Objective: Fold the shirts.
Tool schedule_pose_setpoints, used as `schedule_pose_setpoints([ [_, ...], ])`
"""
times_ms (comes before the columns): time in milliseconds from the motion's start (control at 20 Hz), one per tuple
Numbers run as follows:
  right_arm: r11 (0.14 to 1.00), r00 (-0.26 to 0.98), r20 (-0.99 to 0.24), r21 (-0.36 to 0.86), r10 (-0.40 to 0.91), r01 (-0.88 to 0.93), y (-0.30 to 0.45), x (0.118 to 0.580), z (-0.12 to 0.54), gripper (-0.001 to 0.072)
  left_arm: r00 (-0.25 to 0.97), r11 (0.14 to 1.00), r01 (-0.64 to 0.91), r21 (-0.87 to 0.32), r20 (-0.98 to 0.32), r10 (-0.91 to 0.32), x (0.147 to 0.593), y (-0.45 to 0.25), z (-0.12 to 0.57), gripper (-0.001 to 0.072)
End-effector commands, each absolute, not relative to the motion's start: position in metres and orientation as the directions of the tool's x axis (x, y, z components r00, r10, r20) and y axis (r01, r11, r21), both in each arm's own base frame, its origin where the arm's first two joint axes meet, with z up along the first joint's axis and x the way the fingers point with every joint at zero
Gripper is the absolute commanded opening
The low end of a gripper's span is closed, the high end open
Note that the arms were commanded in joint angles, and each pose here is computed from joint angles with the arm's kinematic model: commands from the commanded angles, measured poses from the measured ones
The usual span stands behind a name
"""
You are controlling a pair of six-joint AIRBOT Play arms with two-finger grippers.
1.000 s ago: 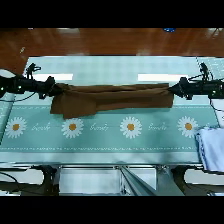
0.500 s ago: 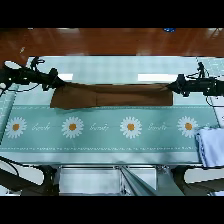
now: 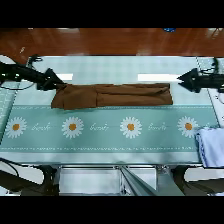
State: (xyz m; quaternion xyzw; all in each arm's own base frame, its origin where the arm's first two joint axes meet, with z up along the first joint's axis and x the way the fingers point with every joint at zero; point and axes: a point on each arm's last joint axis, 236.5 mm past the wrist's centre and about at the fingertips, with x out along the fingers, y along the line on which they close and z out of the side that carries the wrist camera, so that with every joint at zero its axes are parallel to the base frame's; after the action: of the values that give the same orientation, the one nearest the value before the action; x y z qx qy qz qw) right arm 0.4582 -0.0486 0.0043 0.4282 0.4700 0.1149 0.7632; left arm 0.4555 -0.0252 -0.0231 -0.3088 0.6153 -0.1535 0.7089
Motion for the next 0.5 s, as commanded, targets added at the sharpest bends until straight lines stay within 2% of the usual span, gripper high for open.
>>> schedule_pose_setpoints([
  [0,0.69,0.562,-0.689,0.674,0.457,0.265,-0.109,0.424,0.033,0.0407,0.393,0.819,-0.16,-0.551,-0.797,-0.459,0.458,0.022,0.034,0.0507],
  [100,0.716,0.55,-0.762,0.59,0.341,0.373,-0.14,0.403,0.02,0.0407,0.563,0.851,-0.127,-0.509,-0.744,-0.361,0.456,0.028,0.072,0.0507],
  [200,0.687,0.534,-0.782,0.58,0.321,0.437,-0.143,0.393,-0.003,0.0417,0.657,0.867,-0.116,-0.485,-0.692,-0.299,0.434,0.014,0.087,0.0507],
  [300,0.642,0.519,-0.776,0.608,0.358,0.466,-0.129,0.394,-0.027,0.042,0.666,0.872,-0.1,-0.479,-0.684,-0.3,0.402,-0.011,0.072,0.0507],
  [450,0.581,0.461,-0.753,0.657,0.469,0.482,-0.098,0.401,-0.059,0.0421,0.589,0.873,-0.078,-0.482,-0.728,-0.35,0.359,-0.044,0.033,0.0507],
])
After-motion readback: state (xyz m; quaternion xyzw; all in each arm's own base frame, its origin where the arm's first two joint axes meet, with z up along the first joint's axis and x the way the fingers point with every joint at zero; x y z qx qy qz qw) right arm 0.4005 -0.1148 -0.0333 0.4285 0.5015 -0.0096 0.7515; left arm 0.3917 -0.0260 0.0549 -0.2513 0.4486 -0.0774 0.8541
